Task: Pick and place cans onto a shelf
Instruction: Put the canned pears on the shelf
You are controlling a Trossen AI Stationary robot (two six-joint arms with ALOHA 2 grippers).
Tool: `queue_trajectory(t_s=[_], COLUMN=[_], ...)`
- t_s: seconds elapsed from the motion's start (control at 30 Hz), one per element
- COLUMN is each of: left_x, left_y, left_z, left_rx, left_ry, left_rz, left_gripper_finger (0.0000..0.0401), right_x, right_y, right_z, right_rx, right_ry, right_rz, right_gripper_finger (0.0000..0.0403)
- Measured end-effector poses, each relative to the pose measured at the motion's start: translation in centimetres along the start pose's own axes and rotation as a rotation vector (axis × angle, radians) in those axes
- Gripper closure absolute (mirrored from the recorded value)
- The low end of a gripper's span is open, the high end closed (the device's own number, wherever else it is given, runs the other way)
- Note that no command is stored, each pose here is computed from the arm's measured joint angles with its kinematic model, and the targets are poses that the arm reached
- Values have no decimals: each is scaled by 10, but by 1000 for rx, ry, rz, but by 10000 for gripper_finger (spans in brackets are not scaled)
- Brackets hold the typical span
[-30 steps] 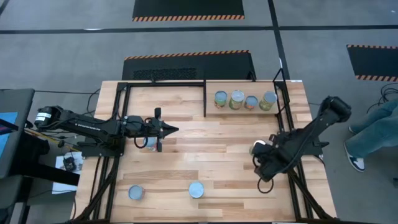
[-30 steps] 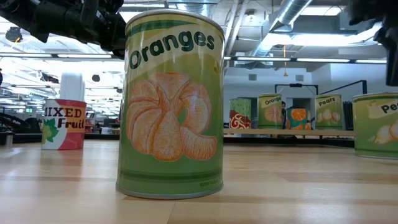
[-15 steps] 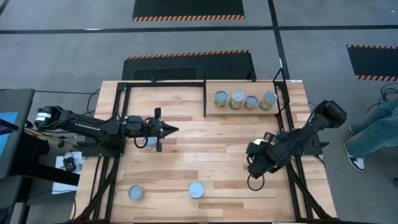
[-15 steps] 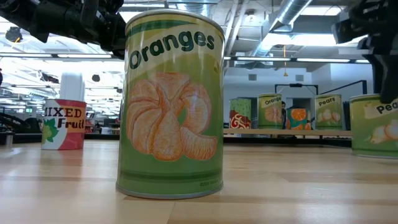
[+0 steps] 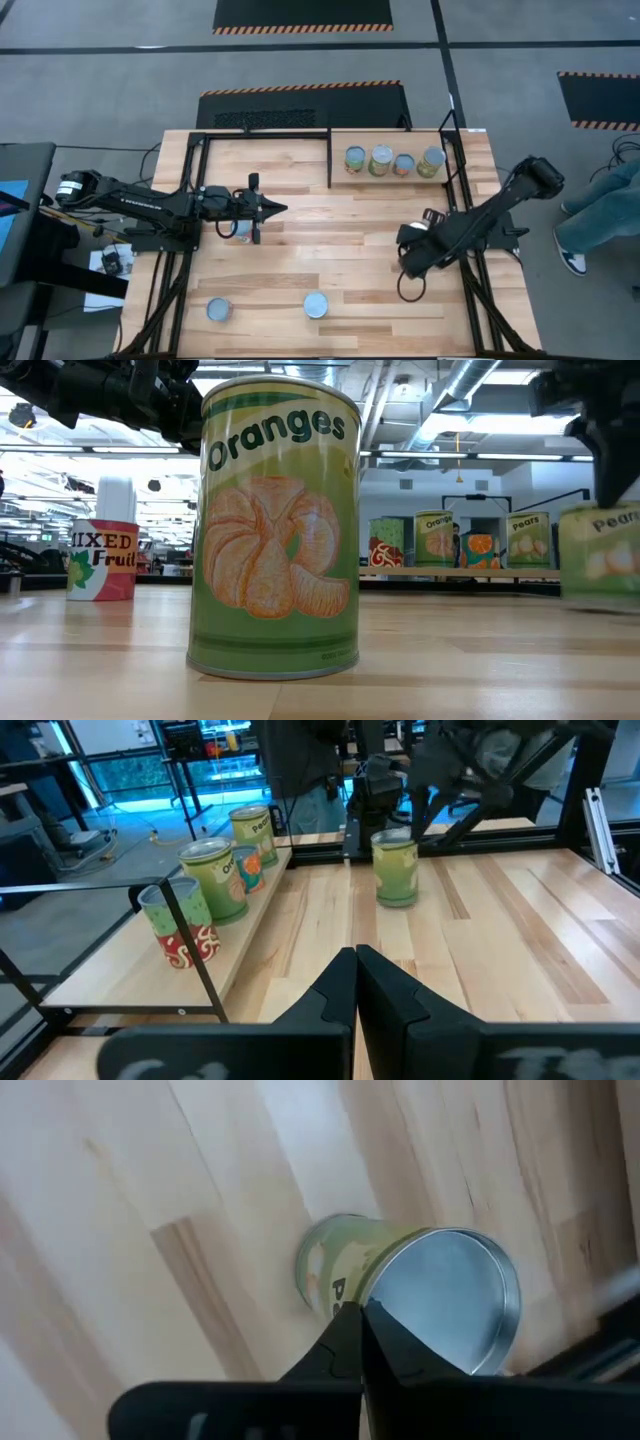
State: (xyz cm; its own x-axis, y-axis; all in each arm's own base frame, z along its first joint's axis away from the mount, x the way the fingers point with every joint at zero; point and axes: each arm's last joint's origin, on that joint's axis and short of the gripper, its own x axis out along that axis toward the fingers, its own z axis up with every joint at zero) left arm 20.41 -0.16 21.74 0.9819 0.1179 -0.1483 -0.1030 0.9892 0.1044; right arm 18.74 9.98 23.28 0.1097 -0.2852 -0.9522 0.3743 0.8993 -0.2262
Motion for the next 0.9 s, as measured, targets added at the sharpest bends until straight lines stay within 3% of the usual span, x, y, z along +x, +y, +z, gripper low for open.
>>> queue_trajectory(t_s=[0.23, 0.37, 0.63, 0.8, 0.9], left_x=[0, 0, 0, 0, 0], left_y=[0, 0, 0, 0, 0], left_z=[0, 0, 0, 0, 0], left_rx=[0, 1, 1, 1, 1], left_ry=[0, 0, -1, -1, -1], left_rz=[0, 0, 0, 0, -2], left_gripper_finger=[401, 401, 401, 401, 401], right_x=[-41, -72, -113, -111, -102], right_y=[-21, -44, -123, -183, -217], right_z=[25, 47, 83, 97, 99], right_rx=[20, 32, 30, -60, -103], right_ry=[-156, -258, -257, -191, -142], right_rz=[82, 64, -147, -267, -275], right_gripper_finger=[396, 399, 399, 398, 399])
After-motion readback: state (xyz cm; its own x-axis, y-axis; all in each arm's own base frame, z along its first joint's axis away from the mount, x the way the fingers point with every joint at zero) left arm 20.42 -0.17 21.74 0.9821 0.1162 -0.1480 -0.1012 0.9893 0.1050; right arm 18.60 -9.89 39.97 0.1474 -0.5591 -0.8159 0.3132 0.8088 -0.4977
